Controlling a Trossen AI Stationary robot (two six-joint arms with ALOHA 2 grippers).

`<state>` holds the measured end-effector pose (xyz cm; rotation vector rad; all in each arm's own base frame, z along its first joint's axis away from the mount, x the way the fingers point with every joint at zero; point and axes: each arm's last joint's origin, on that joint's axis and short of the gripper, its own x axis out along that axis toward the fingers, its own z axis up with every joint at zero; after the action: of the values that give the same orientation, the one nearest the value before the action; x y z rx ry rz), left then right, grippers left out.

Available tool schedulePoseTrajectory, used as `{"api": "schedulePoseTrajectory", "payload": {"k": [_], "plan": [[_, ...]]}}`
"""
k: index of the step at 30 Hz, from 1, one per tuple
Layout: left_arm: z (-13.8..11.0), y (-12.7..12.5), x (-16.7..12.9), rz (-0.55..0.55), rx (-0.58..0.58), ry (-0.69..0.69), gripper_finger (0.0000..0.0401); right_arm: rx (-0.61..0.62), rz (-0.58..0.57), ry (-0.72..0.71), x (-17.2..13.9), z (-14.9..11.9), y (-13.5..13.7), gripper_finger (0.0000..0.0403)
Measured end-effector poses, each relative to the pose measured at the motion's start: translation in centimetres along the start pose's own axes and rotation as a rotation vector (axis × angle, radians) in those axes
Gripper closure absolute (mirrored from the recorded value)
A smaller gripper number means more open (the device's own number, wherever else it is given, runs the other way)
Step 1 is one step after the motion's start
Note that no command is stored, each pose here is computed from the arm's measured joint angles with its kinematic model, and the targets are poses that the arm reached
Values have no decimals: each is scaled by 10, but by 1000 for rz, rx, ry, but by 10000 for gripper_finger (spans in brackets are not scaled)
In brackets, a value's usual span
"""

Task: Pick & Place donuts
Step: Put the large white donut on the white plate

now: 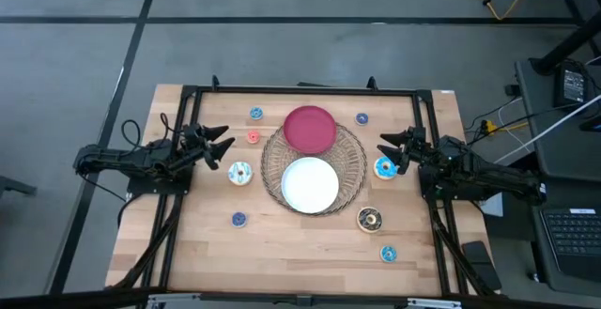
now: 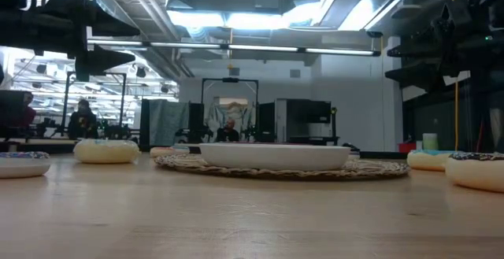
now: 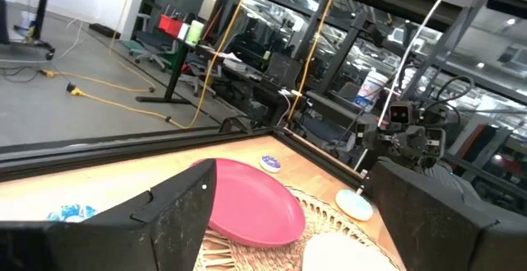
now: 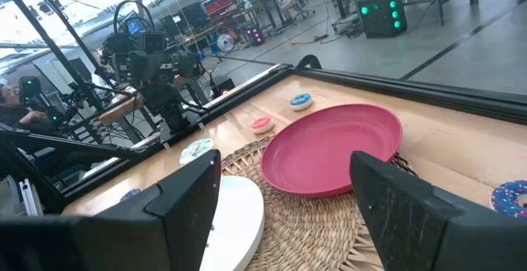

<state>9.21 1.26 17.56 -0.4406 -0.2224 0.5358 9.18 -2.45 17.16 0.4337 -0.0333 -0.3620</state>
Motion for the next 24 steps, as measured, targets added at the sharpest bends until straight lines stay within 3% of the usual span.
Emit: {"api": "schedulePoseTrajectory", "payload": {"k": [4,16,24], "plan": [[0,0,0,1,-18,0,88,0,0,0,0,0,0,132],[5,-3,-1,-36,144,77,88,0,0,0,0,0,0,132],[28,-14,-1,-24,220,108,88,0,0,0,0,0,0,132]]}}
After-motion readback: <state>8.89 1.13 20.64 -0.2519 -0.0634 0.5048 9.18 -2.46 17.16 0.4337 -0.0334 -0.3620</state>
